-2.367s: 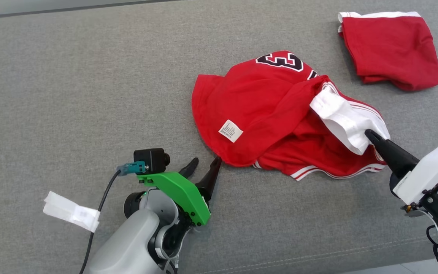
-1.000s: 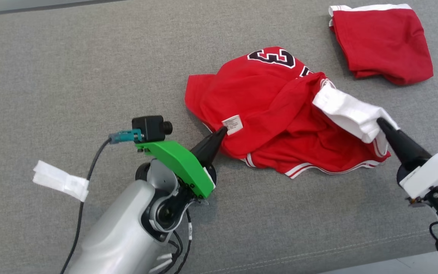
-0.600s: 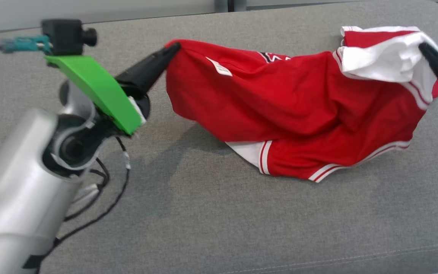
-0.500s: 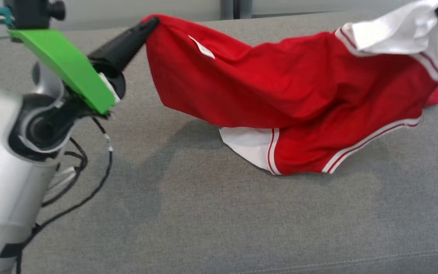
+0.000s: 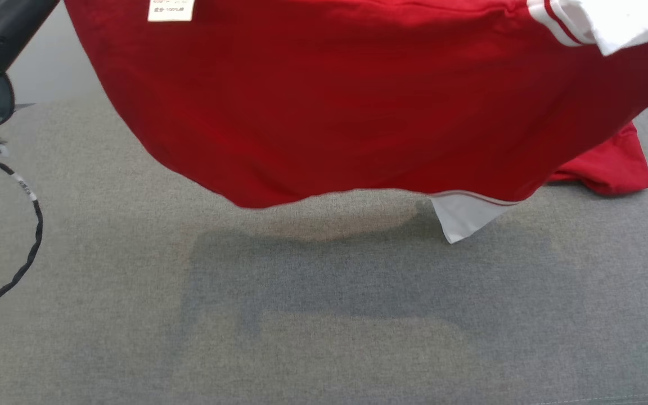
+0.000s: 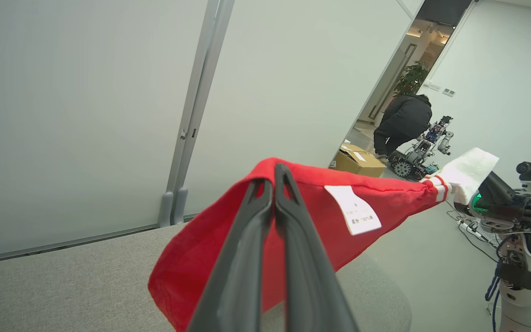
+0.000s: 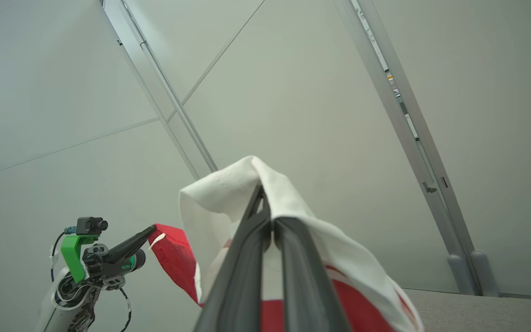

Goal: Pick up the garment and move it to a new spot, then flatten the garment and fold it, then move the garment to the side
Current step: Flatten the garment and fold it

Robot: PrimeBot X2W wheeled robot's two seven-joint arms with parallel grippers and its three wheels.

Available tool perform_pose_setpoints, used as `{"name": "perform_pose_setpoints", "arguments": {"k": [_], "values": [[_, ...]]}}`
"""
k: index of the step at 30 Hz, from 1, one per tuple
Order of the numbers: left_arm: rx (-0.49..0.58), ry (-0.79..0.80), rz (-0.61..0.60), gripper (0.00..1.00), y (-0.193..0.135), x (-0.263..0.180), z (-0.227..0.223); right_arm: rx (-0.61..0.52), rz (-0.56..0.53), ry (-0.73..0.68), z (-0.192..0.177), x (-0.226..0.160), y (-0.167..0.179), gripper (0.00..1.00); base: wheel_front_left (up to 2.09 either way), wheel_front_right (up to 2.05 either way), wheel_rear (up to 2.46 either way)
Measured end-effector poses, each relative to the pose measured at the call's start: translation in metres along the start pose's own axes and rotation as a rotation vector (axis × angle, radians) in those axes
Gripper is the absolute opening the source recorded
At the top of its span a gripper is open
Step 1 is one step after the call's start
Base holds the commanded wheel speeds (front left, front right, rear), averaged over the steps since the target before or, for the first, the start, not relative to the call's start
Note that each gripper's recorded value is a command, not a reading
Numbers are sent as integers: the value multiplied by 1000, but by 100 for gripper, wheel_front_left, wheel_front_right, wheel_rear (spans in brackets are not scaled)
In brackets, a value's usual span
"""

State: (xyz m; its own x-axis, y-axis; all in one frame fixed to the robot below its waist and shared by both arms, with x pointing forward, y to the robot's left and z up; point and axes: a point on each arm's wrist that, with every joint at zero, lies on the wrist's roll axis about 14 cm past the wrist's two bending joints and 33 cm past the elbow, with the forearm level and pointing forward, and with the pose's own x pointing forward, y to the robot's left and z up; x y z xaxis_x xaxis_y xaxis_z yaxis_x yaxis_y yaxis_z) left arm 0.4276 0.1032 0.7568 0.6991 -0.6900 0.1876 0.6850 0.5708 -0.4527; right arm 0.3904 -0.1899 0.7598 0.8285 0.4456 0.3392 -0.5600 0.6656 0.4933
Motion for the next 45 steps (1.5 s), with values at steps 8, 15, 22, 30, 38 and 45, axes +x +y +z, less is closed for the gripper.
{"name": "perform_pose_setpoints", "arguments": {"k": [8, 15, 22, 30, 38, 45], "values": [[32, 69, -22, 0, -28, -18, 9, -41, -45, 55, 11, -32, 12, 0, 0, 0, 0], [-130, 180, 95, 0, 31, -7, -31, 102, -176, 191, -37, -23, -33, 0, 0, 0, 0], [-224, 395, 315, 0, 115, 8, -139, 241, -312, 298, -135, 39, -81, 0, 0, 0, 0], [56, -317, 183, 0, 87, 88, 54, 110, -138, -222, -8, 158, -41, 0, 0, 0, 0], [52, -367, 139, 0, 123, 97, 21, 113, -76, -186, -30, 170, -59, 0, 0, 0, 0], [-93, -158, 355, 0, 211, 49, -142, 352, -433, 169, -201, 71, -167, 0, 0, 0, 0]]}}
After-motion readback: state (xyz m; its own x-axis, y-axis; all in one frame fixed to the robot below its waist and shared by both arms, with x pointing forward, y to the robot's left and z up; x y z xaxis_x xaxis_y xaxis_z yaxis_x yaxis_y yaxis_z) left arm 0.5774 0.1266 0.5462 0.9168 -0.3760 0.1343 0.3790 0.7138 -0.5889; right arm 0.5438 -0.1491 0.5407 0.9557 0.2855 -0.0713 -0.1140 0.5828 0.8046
